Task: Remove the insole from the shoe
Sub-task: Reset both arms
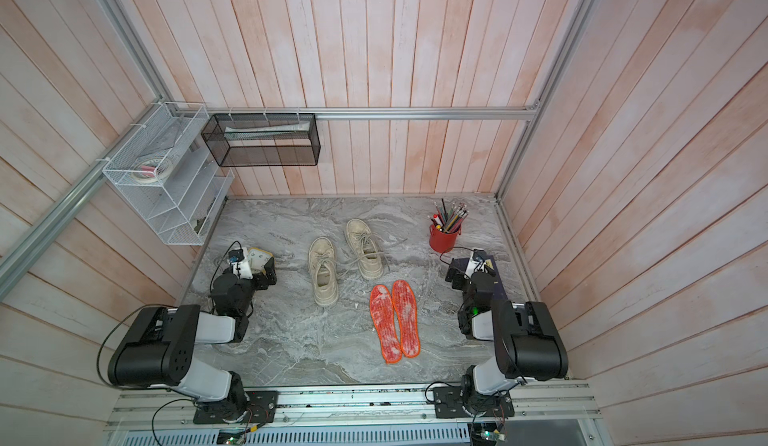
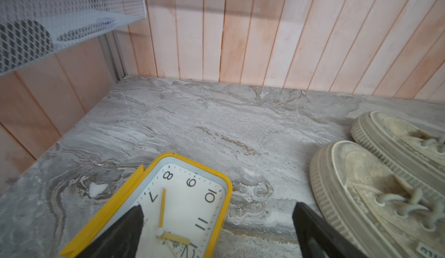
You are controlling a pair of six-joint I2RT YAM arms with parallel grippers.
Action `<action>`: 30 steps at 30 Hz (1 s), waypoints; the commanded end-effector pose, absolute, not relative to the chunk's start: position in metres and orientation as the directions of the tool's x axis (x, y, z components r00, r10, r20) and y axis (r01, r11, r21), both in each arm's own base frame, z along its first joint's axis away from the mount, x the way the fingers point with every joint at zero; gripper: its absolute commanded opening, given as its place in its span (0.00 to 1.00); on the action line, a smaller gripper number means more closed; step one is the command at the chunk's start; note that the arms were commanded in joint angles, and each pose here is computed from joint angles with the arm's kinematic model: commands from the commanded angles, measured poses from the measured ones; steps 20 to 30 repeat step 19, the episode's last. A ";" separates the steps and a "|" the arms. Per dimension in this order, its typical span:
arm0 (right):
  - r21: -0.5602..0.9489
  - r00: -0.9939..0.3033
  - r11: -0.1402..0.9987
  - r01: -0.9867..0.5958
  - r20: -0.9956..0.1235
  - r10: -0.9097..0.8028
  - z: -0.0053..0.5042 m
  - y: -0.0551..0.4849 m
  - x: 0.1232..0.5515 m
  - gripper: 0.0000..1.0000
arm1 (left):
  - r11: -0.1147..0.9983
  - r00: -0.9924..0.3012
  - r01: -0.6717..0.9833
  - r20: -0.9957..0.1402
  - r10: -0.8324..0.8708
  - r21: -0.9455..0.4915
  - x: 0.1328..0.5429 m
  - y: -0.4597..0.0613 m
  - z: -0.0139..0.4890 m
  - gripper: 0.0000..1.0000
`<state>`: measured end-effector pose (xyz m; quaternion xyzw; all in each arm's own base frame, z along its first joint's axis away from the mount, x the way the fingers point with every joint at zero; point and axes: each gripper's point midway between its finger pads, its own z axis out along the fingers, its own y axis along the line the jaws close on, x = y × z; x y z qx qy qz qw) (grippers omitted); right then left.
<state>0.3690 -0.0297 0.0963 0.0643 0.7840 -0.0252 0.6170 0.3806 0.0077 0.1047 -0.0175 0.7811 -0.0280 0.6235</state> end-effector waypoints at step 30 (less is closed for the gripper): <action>0.040 -0.086 0.995 0.087 -0.995 0.048 0.129 -0.023 0.374 0.98 | 0.994 -0.084 -0.092 -0.994 -0.075 -0.067 0.380 0.025 0.133 1.00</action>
